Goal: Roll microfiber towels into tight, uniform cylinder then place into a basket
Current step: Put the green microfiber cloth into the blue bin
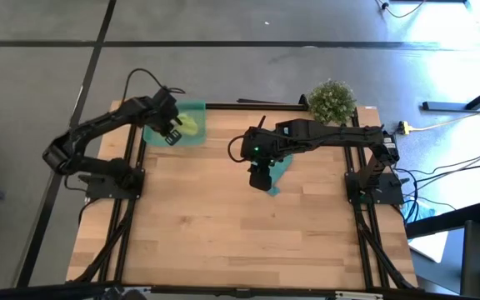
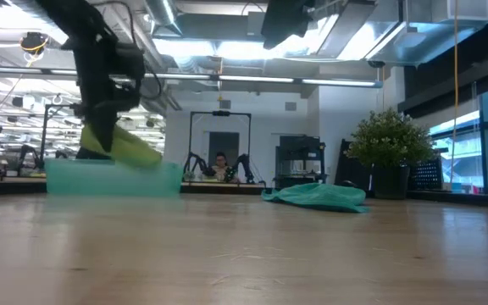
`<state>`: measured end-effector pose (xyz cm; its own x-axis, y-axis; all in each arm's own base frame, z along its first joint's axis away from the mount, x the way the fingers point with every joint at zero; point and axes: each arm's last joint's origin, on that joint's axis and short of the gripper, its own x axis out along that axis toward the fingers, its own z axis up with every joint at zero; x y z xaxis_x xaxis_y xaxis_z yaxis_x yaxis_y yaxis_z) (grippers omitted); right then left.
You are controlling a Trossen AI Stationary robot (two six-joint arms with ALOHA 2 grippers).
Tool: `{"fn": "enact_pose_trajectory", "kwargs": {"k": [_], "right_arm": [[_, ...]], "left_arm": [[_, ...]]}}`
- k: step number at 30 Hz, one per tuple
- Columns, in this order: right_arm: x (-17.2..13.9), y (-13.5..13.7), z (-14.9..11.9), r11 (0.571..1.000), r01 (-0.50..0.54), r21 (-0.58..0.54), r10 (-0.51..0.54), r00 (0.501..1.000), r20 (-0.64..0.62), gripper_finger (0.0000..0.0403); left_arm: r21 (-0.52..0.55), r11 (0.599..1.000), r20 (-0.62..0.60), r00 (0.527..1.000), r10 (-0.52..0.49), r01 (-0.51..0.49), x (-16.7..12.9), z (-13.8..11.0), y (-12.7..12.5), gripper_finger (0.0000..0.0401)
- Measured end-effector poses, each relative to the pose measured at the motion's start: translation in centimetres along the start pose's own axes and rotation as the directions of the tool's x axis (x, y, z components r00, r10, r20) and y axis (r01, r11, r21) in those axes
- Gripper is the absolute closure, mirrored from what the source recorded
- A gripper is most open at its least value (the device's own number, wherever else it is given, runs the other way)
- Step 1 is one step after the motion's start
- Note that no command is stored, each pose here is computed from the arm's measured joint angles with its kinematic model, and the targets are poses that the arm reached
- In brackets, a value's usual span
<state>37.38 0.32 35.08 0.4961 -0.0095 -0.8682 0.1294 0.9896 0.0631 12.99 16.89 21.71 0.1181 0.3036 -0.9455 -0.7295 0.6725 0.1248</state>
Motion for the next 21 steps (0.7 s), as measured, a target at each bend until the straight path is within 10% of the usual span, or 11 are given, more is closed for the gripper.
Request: {"fn": "enact_pose_trajectory", "kwargs": {"k": [21], "right_arm": [[0.0,-0.3,0.1,1.000,0.005,0.009,-0.005,1.000,0.002,0.0231]], "left_arm": [[0.309,0.949,-0.176,0.984,0.001,0.055,4.8,0.9,-0.3,0.0361]]}}
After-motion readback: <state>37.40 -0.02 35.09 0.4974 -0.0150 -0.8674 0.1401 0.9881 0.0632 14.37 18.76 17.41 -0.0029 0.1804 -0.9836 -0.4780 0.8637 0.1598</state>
